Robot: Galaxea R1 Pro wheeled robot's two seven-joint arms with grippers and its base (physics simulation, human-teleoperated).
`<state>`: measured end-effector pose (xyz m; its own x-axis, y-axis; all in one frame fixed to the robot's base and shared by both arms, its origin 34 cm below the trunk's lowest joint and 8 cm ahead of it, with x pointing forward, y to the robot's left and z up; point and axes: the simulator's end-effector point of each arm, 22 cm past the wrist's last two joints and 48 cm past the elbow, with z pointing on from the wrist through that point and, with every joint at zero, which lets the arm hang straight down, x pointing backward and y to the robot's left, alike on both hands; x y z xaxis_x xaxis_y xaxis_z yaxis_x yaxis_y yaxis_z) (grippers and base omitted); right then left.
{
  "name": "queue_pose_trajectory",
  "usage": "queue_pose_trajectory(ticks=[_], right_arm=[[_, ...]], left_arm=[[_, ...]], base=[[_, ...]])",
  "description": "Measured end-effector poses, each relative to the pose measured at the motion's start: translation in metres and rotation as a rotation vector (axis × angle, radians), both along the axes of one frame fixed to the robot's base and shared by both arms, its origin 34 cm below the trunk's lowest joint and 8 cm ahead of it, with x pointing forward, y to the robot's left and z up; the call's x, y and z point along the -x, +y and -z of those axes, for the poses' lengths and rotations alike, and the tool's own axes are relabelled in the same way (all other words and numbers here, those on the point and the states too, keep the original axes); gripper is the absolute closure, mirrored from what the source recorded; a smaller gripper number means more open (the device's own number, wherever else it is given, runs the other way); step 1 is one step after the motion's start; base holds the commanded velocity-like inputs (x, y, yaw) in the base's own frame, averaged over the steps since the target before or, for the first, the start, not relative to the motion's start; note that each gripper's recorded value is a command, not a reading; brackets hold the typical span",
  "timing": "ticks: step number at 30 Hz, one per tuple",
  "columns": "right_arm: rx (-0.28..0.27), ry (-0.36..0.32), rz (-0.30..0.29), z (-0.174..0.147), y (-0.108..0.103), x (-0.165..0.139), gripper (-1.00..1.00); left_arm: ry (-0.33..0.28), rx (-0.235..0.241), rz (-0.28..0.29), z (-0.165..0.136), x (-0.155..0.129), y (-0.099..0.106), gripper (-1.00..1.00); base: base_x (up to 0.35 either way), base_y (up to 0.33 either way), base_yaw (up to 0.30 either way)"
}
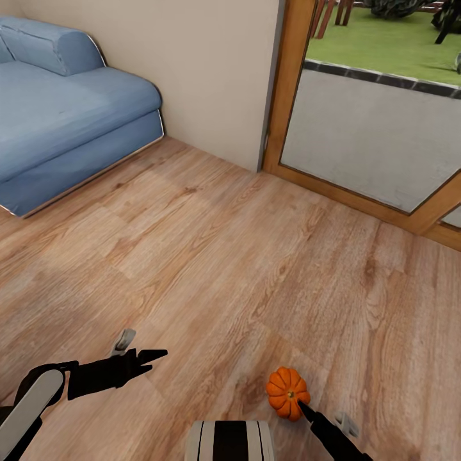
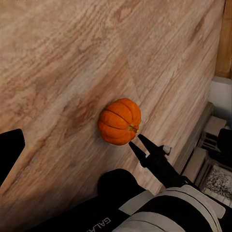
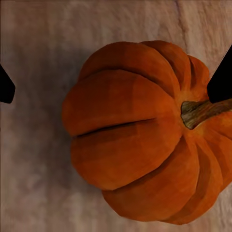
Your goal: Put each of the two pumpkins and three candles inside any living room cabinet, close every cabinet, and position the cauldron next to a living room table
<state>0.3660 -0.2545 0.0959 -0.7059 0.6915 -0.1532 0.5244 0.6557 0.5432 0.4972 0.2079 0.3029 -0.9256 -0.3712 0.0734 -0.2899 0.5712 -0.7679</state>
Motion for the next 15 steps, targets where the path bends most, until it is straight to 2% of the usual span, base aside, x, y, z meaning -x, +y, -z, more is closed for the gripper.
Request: queue_pose_trajectory(ticks=[15], right_arm=[[-0.006, -0.018, -0.002, -0.0023, 0.0022, -0.0072, -1.0]], left_arm=[[0.001, 0.001, 0.0, 0.0005, 0.0004, -0.0015, -1.0]], base=[[0.031, 0.0, 0.0]])
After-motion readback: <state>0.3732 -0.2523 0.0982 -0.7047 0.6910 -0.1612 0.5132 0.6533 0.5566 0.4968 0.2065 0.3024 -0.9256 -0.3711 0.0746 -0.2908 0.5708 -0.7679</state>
